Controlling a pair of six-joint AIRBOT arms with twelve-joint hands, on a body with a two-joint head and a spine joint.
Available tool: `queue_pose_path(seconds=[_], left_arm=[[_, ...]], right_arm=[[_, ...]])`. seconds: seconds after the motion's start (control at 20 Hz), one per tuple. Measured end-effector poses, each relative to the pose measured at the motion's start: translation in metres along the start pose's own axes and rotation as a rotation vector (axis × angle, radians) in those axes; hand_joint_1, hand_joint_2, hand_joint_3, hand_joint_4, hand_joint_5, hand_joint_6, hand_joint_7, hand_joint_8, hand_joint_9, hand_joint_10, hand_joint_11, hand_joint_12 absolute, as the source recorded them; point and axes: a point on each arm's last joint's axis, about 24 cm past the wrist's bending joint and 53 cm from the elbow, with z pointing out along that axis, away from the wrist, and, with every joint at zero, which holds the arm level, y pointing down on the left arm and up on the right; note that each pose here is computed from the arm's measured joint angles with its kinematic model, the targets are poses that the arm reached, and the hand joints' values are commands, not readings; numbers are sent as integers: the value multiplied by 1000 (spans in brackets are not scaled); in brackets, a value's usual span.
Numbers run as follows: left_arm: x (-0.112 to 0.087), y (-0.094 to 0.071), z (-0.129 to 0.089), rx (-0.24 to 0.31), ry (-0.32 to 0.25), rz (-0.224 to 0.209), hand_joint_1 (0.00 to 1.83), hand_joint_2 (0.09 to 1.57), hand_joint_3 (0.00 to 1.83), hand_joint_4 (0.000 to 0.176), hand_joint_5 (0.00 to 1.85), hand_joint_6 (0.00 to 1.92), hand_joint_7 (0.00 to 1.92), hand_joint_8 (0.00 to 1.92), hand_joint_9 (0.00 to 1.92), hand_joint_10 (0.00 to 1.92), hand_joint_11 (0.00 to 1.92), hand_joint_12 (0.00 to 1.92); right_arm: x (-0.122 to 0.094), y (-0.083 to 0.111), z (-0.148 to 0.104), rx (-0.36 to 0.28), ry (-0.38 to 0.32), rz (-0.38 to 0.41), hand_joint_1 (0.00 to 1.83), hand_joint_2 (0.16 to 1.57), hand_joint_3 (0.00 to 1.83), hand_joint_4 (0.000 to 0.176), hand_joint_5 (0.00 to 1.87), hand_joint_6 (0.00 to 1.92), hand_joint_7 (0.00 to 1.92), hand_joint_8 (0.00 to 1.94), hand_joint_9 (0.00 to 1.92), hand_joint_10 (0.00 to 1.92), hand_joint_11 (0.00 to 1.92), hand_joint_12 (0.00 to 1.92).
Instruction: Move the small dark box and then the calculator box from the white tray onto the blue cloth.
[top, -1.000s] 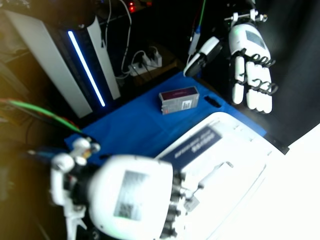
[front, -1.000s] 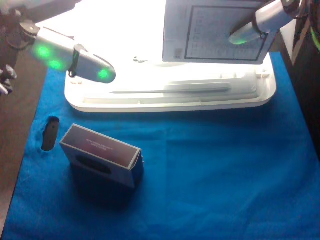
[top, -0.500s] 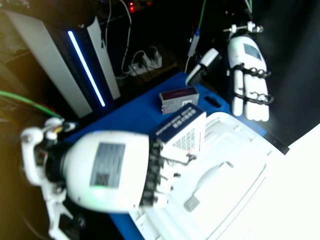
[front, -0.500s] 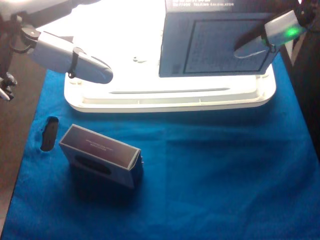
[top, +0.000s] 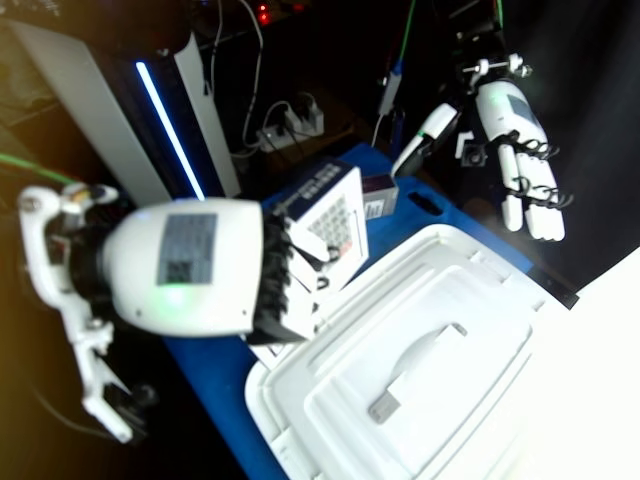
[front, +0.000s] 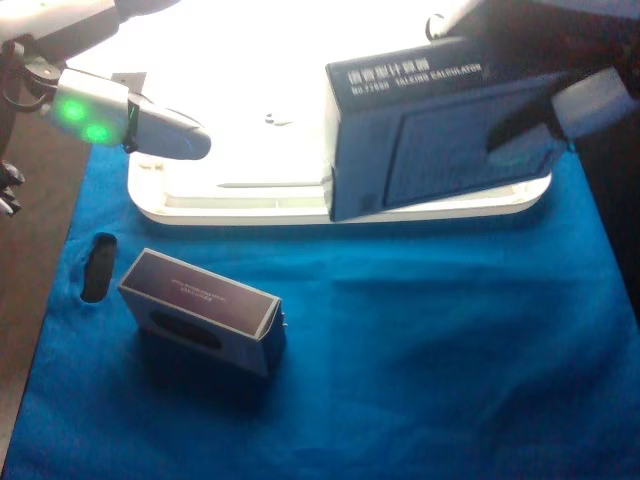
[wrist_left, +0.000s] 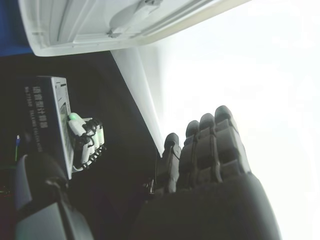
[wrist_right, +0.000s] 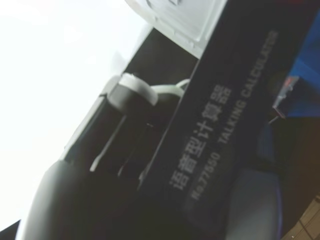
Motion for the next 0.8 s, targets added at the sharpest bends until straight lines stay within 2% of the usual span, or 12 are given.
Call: queue_pose_path(seconds=[0.05,0.15,0.25,0.35,0.4,0.5,0.55,0.6,0.65,0.7,0.75,0.8], left_arm=[[0,0,0,-1,-2,-4,574,751,0,161,0,0,16,4,0,0,0,0],[3,3,-1,-6,5,-3,577,751,0,169,0,0,13,2,0,0,0,0],[3,4,-2,-9,6,-4,574,749,0,159,0,0,16,3,0,0,0,0],[3,4,-2,-9,3,-10,570,752,0,148,0,0,14,1,0,0,0,0],[3,5,-2,-12,2,-15,580,752,0,153,0,0,14,1,0,0,0,0],[6,8,-3,-20,10,-13,588,752,0,148,0,0,10,0,0,0,0,0],[6,8,-3,-20,10,-13,585,752,0,145,0,0,14,2,0,0,0,0],[5,8,-3,-18,7,-16,588,750,0,148,0,0,18,3,0,0,0,0],[5,8,-3,-17,6,-17,592,757,2,137,0,0,14,1,0,0,0,0],[5,8,-3,-18,6,-17,590,753,0,135,0,0,14,1,0,0,0,0],[5,7,-3,-17,6,-17,588,752,0,134,0,0,14,1,0,0,0,0],[5,8,-3,-18,5,-18,580,748,0,138,0,0,16,2,0,0,0,0]], right_arm=[[4,4,-2,-4,14,-14,1165,1108,0,0,998,939,1337,843,1270,1426,1156,1817],[12,14,-6,-20,38,-38,1164,1106,0,0,1002,931,1342,766,1265,1412,1132,1828],[19,23,-8,-39,59,-55,1162,1111,0,0,990,949,1341,918,1302,1512,1194,1896],[23,28,-10,-50,69,-64,1167,1095,0,0,1025,892,1289,957,1247,1547,1156,1894],[24,29,-11,-52,75,-72,1171,1089,0,0,1038,872,1231,1076,1203,1624,1140,1916],[26,28,-13,-48,82,-78,1169,1098,0,0,1017,906,1196,925,1148,1481,1072,1837],[29,27,-13,-43,88,-77,1169,1098,0,0,1018,904,1197,951,1158,1506,1083,1848],[34,25,-14,-40,99,-73,1165,1102,0,0,1009,918,1248,881,1210,1455,1109,1835],[38,25,-14,-39,109,-75,1167,1097,0,0,1021,898,1350,696,1292,1342,1142,1800],[43,23,-14,-37,119,-73,1164,1101,0,0,1011,913,1366,615,1269,1345,1117,1815],[45,24,-13,-38,123,-69,1165,1100,1,0,1012,913,1306,792,1230,1433,1112,1839],[48,23,-12,-37,128,-63,1166,1103,1,0,1004,926,1272,829,1219,1384,1092,1790]])
